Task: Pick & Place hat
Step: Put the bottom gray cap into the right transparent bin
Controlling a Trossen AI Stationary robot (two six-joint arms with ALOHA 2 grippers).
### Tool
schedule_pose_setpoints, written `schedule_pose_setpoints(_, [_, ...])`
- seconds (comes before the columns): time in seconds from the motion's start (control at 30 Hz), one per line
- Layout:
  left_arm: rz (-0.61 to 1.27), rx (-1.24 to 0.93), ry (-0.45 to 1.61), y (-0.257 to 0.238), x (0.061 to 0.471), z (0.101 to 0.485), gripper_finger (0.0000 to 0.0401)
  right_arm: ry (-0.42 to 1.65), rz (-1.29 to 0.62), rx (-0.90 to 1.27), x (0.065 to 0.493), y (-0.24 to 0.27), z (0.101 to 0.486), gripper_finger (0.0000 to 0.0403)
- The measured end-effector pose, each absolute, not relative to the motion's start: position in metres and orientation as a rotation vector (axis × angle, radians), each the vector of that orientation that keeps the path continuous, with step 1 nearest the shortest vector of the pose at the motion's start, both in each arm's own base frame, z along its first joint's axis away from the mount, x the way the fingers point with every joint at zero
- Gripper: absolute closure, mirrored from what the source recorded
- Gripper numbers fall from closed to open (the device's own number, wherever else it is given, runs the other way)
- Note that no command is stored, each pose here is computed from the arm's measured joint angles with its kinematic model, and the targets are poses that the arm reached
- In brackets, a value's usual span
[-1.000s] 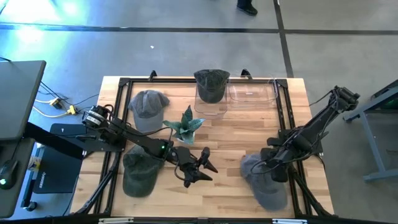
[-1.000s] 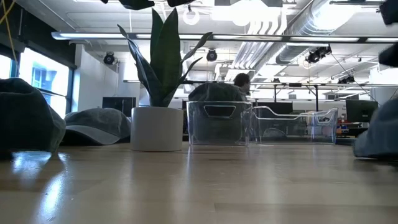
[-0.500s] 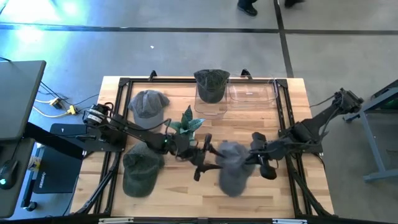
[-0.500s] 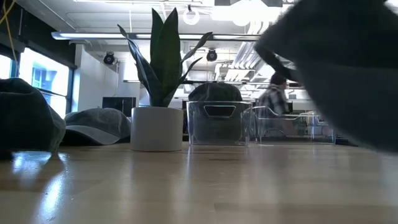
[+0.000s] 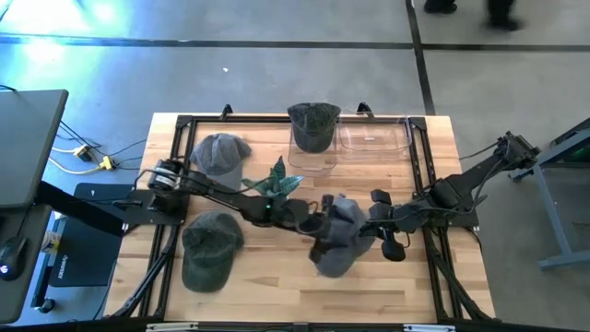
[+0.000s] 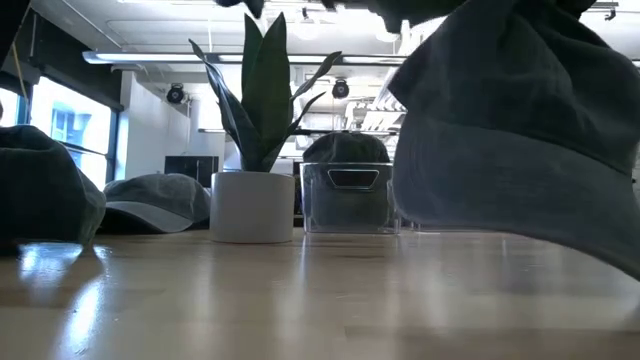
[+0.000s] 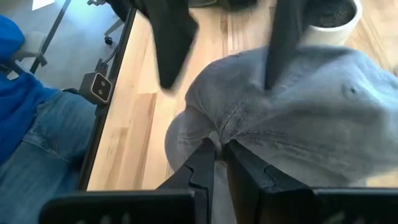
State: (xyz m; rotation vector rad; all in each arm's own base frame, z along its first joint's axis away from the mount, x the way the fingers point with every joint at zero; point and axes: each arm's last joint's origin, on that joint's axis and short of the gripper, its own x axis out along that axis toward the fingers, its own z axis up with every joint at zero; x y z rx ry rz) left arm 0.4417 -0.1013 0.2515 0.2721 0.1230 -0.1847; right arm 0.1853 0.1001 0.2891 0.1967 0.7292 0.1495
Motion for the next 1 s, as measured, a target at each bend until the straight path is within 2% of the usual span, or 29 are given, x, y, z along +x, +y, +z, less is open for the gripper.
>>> schedule_pose_setpoints(0.17, [-0.152, 0.311, 0.289, -0.105, 0.463, 0.241, 0.0029, 0.733, 0.167, 0.196, 0.185, 0.101, 0.289, 0.0377])
schedule_pose_setpoints(0.33, [-0.194, 0.33, 0.441, -0.107, 0.47, 0.241, 0.0036, 0.74, 0.188, 0.202, 0.185, 0.101, 0.289, 0.037])
schedule_pose_setpoints(0.47, [-0.288, 0.315, 0.454, -0.109, 0.469, 0.245, 0.0075, 0.756, 0.224, 0.213, 0.184, 0.102, 0.289, 0.0373])
schedule_pose_setpoints(0.67, [-0.4, 0.316, 0.481, -0.111, 0.464, 0.245, 0.016, 0.774, 0.282, 0.188, 0.184, 0.104, 0.287, 0.0367])
schedule_pose_setpoints(0.87, [-0.42, 0.312, 0.484, -0.111, 0.464, 0.245, 0.0239, 0.78, 0.322, 0.143, 0.183, 0.104, 0.273, 0.0343])
schedule_pose_setpoints(1.0, [-0.419, 0.31, 0.495, -0.109, 0.464, 0.244, 0.028, 0.775, 0.386, 0.166, 0.184, 0.107, 0.272, 0.0309])
